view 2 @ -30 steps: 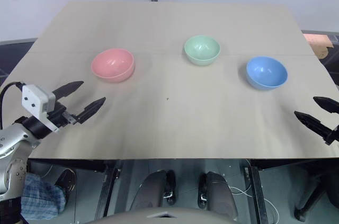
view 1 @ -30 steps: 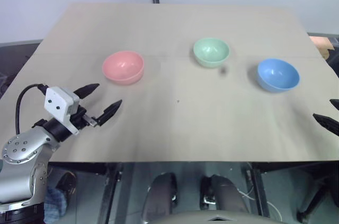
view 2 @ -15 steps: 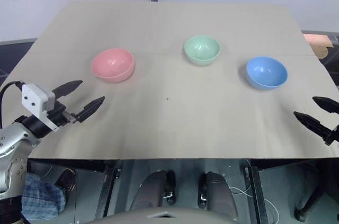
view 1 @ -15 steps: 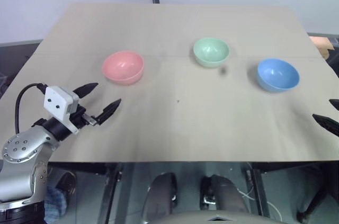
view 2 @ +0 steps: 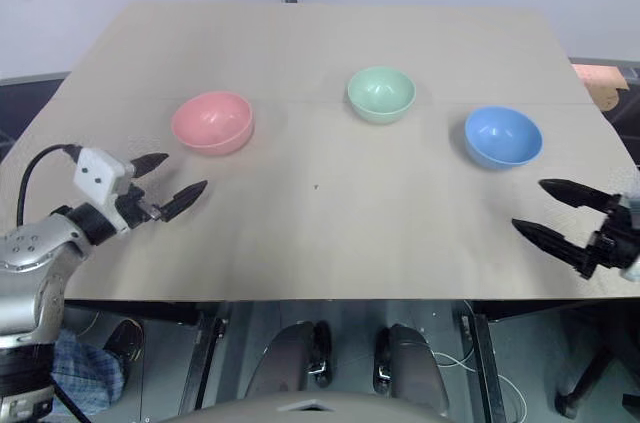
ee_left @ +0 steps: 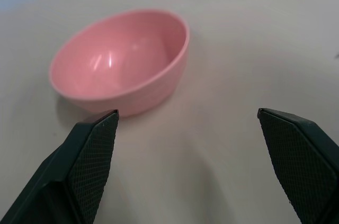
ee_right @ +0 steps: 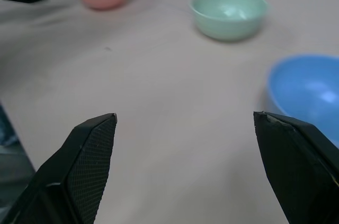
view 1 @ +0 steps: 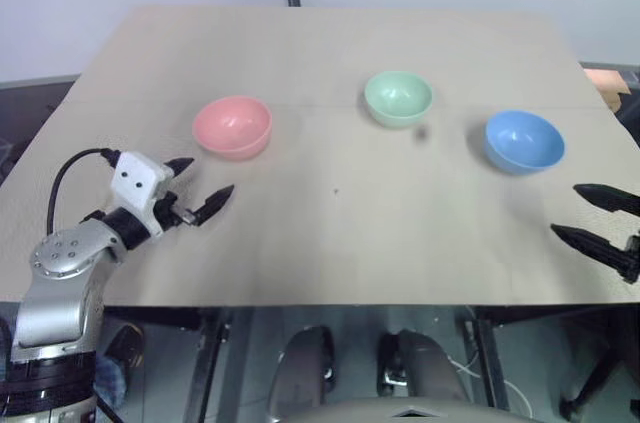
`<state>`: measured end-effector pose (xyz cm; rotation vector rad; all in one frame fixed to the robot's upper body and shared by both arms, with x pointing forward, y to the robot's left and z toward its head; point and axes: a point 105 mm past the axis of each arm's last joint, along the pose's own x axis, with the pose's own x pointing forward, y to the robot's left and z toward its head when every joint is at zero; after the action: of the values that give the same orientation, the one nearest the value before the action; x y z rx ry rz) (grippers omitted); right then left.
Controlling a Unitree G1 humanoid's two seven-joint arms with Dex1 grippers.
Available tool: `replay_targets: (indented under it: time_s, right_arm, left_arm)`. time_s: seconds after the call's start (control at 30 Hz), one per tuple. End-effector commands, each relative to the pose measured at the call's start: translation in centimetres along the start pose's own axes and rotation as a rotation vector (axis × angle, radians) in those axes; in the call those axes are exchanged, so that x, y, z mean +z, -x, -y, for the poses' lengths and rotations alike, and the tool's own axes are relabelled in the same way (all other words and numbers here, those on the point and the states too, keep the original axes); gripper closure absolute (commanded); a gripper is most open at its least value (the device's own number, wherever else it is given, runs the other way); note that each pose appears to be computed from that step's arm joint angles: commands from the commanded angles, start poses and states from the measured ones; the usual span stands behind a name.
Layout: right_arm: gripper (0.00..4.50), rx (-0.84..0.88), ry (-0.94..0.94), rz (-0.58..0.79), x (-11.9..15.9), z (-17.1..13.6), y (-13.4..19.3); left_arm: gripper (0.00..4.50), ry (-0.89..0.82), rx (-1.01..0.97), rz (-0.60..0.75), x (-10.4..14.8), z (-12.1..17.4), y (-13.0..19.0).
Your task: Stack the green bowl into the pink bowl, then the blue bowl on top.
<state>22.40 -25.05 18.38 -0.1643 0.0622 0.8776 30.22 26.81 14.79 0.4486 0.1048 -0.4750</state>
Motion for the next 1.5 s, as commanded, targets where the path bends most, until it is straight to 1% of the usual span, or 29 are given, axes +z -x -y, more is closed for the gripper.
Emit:
replay_targets:
  time_s: [0.03,0.1,0.17,0.37,0.43,0.63,0.77,0.8,0.83,0.9,0.93,0.97,1.0,1.03,1.07,1.1,1.17,1.3,1.43,1.5]
  right_arm:
    - [0.02,0.056,0.031,0.061,1.9,-1.4,-1.4]
    - [0.02,0.080,0.037,0.074,2.3,-2.0,-1.9]
    - [0.02,0.089,0.040,0.079,2.6,-2.3,-2.1]
    - [0.02,0.080,0.057,0.093,2.9,-2.2,-2.5]
    - [0.02,0.075,0.065,0.101,3.1,-2.2,-2.6]
    - [0.02,0.073,0.071,0.124,3.5,-2.4,-3.1]
    - [0.02,0.069,0.074,0.133,3.7,-2.5,-3.3]
    - [0.00,0.069,0.074,0.134,3.7,-2.6,-3.3]
    - [0.00,0.066,0.076,0.134,3.8,-2.6,-3.2]
    - [0.00,0.060,0.078,0.134,3.8,-2.5,-3.1]
    - [0.00,0.058,0.079,0.134,3.8,-2.5,-3.1]
    - [0.00,0.055,0.080,0.133,3.8,-2.5,-3.0]
    - [0.00,0.052,0.080,0.133,3.8,-2.5,-3.0]
    - [0.00,0.050,0.080,0.133,3.8,-2.5,-3.0]
    - [0.00,0.048,0.081,0.134,3.8,-2.5,-3.0]
    - [0.00,0.046,0.081,0.134,3.8,-2.5,-2.9]
    - [0.00,0.043,0.080,0.135,3.8,-2.4,-2.9]
    - [0.00,0.041,0.077,0.135,3.7,-2.3,-2.9]
    - [0.00,0.043,0.076,0.137,3.7,-2.2,-3.0]
    - [0.00,0.044,0.075,0.137,3.6,-2.2,-3.0]
  left_arm:
    - [0.06,-0.152,-0.012,-0.019,1.2,-0.2,-1.1]
    - [0.06,-0.258,-0.018,-0.025,1.9,-0.3,-1.8]
    - [0.06,-0.282,-0.014,-0.021,2.4,-0.7,-2.4]
    - [0.06,-0.347,-0.006,-0.027,3.1,-1.7,-4.2]
    - [0.06,-0.330,-0.024,-0.065,2.5,-1.9,-4.7]
    - [0.06,-0.391,-0.066,-0.154,1.2,-2.0,-6.6]
    - [0.06,-0.444,-0.134,-0.170,0.7,-1.0,-7.9]
    - [0.56,-0.452,-0.138,-0.167,0.7,-0.9,-8.1]
    - [0.73,-0.455,-0.152,-0.160,0.9,-0.7,-8.3]
    - [1.81,-0.463,-0.168,-0.147,1.2,-0.6,-8.7]
    - [2.24,-0.470,-0.172,-0.141,1.4,-0.6,-8.9]
    - [2.83,-0.478,-0.183,-0.138,1.6,-0.5,-9.0]
    - [3.23,-0.488,-0.199,-0.134,1.8,-0.4,-9.2]
    - [3.78,-0.501,-0.214,-0.130,2.0,-0.3,-9.2]
    - [4.15,-0.512,-0.234,-0.128,2.2,-0.1,-9.2]
    - [4.36,-0.526,-0.261,-0.121,2.5,0.2,-9.1]
    - [4.36,-0.536,-0.355,-0.111,3.1,1.5,-8.7]
    - [4.36,-0.633,-0.532,-0.080,4.4,3.8,-7.9]
    - [4.36,-0.786,-0.669,0.036,7.0,6.9,-8.0]
    - [4.36,-0.822,-0.738,0.084,7.7,8.4,-7.9]
